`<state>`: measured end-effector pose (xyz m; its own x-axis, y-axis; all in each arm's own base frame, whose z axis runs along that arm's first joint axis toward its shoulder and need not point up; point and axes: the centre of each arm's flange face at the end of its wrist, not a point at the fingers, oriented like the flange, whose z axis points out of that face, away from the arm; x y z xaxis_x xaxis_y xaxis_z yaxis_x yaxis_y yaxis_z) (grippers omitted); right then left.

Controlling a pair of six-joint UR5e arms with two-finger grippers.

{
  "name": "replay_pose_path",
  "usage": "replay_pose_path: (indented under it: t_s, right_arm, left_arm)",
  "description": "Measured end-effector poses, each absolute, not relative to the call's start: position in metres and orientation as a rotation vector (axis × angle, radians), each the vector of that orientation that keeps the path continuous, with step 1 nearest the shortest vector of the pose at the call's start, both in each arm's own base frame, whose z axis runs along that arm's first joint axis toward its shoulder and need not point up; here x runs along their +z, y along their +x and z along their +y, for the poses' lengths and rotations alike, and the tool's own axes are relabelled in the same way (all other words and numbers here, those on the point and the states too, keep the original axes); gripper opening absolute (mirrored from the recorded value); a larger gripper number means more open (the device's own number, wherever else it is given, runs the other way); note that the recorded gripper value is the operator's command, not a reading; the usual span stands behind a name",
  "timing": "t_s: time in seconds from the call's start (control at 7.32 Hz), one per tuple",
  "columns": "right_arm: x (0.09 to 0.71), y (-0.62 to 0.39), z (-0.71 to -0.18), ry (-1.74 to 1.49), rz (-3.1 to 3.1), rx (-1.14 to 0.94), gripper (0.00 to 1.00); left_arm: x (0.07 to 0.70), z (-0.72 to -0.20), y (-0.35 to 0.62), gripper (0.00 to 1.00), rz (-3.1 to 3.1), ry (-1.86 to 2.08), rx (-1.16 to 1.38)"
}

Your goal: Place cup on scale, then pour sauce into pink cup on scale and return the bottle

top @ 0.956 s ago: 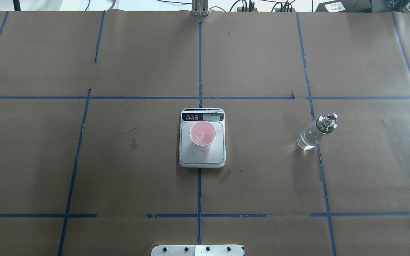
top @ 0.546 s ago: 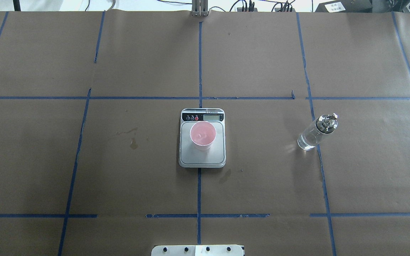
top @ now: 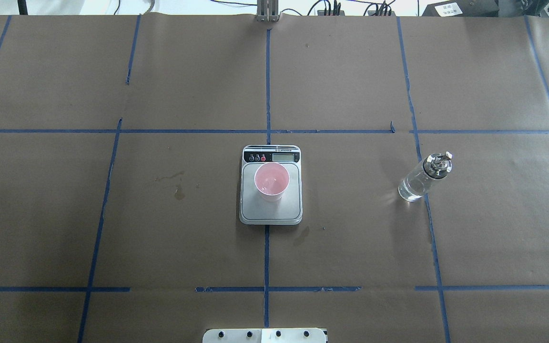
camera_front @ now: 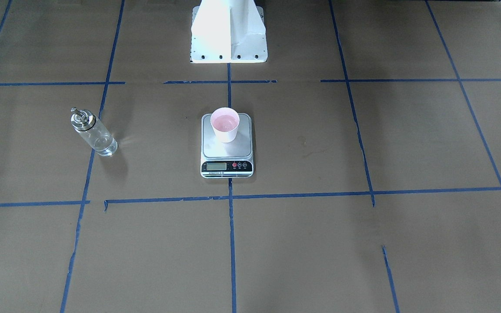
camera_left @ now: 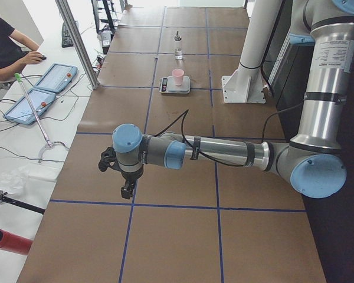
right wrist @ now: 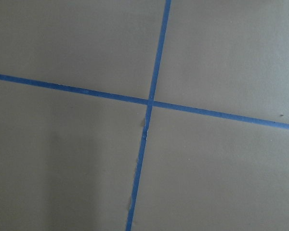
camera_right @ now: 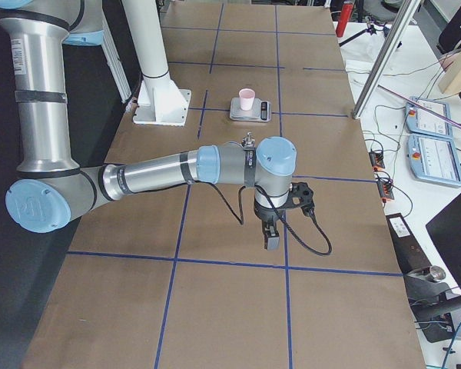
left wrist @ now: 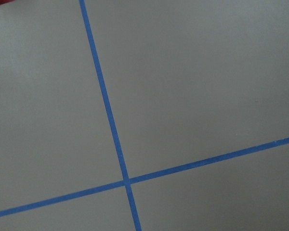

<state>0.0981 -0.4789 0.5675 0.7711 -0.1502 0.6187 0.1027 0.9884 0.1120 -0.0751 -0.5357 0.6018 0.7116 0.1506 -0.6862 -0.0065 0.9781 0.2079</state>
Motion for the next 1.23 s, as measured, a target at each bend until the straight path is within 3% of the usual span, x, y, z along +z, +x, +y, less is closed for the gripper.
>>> replay_pose_path:
  t_s: [1.23]
  right_arm:
    - [0.579, 0.091, -0.467, 0.128, -0.676, -0.171, 1.00]
  left_arm:
    - [0.612, -0.504, -0.097, 1.00, 0.776, 0.202, 0.015]
